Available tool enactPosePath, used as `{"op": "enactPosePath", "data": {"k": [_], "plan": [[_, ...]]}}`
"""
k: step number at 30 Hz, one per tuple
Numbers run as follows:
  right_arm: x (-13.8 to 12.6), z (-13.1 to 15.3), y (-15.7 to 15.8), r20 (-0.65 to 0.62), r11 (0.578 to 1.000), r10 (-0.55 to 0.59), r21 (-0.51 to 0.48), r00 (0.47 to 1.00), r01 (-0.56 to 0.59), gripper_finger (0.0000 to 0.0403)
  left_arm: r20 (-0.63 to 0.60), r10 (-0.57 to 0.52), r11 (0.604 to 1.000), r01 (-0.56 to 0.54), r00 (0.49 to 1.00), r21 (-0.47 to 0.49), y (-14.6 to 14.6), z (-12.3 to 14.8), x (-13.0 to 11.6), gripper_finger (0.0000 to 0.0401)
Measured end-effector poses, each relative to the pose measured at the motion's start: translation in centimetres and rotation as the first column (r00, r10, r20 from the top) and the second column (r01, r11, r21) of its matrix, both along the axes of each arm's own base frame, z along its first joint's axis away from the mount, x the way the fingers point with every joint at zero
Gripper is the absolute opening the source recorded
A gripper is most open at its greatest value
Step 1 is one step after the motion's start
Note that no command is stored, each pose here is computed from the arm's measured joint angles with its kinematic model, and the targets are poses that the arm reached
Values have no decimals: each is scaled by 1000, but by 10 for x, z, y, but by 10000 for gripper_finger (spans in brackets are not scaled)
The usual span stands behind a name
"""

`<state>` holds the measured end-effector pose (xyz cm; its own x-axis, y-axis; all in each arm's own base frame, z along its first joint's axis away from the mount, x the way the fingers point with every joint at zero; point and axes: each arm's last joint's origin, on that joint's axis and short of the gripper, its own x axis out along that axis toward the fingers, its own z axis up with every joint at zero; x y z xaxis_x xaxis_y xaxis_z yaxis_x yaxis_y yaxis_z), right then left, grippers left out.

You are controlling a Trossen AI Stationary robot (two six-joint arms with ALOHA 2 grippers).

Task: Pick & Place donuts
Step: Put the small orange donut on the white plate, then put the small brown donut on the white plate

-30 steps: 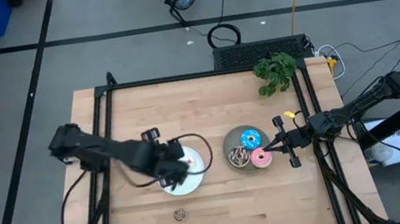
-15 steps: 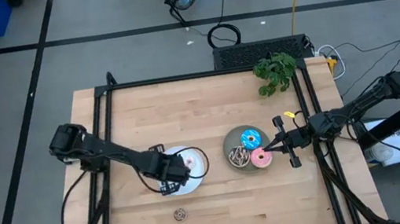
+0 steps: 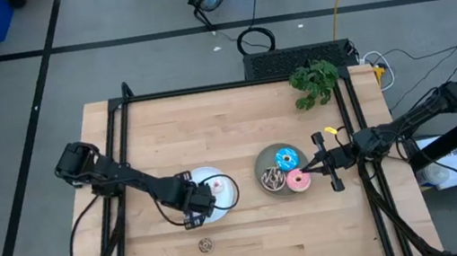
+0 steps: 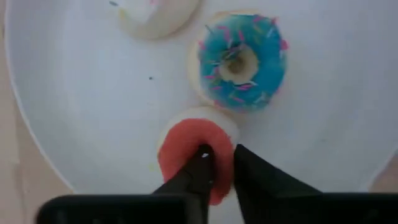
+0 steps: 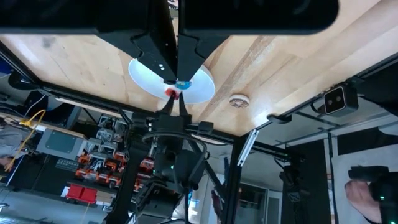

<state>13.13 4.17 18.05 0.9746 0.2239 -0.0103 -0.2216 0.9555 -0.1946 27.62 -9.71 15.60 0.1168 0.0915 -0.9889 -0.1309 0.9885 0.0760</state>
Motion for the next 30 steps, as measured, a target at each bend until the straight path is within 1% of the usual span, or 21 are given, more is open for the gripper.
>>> {"op": "enactPosePath", "data": {"k": [5,8,10,13,16,20,25,27,30], "plan": [[0,0,0,-1,1000,0,-1,1000,0,0,6,-7,998,7,1000,59,0,0,-1,147],[0,0,0,-4,1000,0,-1,1000,0,0,0,-10,997,10,1000,70,-1,0,-3,197],[0,0,0,-4,1000,0,-1,1000,0,0,-6,-12,998,13,1000,63,-1,3,-2,221],[0,0,0,-4,1000,0,-2,1000,0,0,-9,-22,996,22,1000,81,-4,11,0,238],[0,0,0,-4,1000,0,-2,1000,0,0,-18,-55,992,57,998,109,-8,21,2,240],[0,-1,0,-5,1000,0,-2,1000,0,0,-1,-54,988,54,999,142,-15,44,8,232],[0,-1,0,-8,1000,0,-3,1000,0,0,83,-65,992,55,994,110,-35,75,14,209],[0,-1,0,-8,1000,0,-3,1000,0,0,135,-102,992,90,986,90,-49,85,15,194],[0,-1,0,-8,1000,0,-3,1000,0,0,217,-217,976,207,952,69,-75,93,12,152]]}}
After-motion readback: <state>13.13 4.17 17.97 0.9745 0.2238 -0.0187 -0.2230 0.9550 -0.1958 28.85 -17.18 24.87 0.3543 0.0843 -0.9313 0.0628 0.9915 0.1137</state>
